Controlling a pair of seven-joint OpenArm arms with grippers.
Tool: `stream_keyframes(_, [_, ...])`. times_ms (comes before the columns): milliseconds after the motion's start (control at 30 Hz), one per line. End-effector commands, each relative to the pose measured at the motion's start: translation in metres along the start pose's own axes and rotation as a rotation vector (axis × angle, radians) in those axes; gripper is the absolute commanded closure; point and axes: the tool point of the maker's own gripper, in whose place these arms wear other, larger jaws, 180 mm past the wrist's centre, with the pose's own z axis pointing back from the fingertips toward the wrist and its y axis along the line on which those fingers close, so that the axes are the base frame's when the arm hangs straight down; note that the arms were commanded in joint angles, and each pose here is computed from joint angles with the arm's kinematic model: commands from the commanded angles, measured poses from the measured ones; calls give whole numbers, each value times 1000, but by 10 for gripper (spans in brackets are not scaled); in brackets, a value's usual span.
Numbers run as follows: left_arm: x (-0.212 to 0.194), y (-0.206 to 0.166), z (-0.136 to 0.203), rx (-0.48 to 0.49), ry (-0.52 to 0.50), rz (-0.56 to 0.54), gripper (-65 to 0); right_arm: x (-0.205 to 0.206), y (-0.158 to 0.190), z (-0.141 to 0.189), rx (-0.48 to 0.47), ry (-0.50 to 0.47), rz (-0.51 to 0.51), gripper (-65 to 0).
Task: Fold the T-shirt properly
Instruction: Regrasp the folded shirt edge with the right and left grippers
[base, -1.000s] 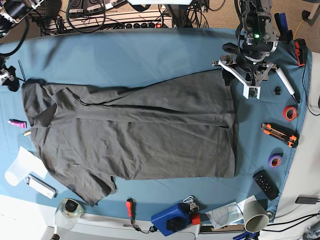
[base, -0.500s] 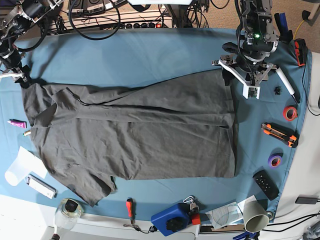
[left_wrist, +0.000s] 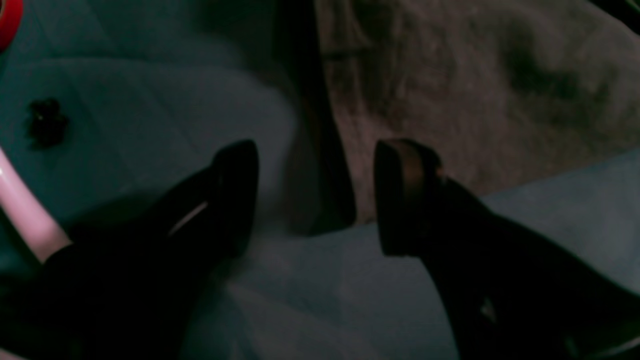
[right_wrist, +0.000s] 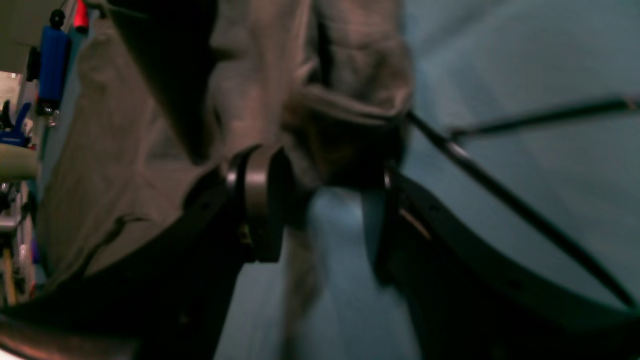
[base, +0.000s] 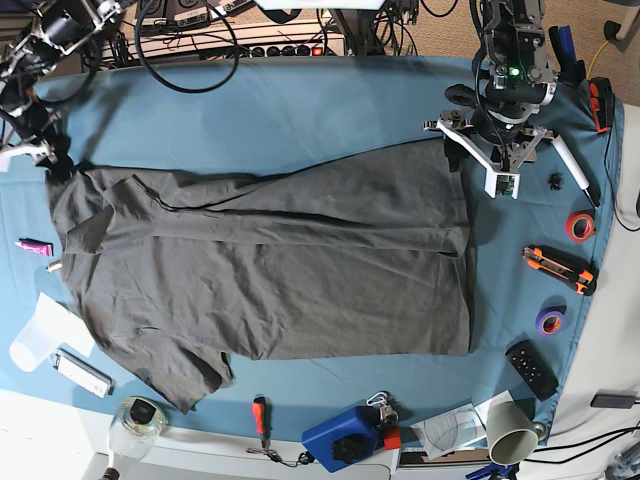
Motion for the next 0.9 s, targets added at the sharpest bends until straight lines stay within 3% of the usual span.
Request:
stream_keyframes(0, [11,0,3,2,-46,-6,-369,27,-2,12,-10,-55,28,-248])
stream_keyframes(200, [14,0,3,2,-61,-6,-369,37,-13,20,-72,-35,57,-248])
stream_keyframes(467, [14,0,3,2,-61,-6,-369,31,-9,7,-66,-66,60,-248])
stream_keyframes(867, [14,0,3,2,-62,-6,-369,23,17,-21,-16,-36,132,-248])
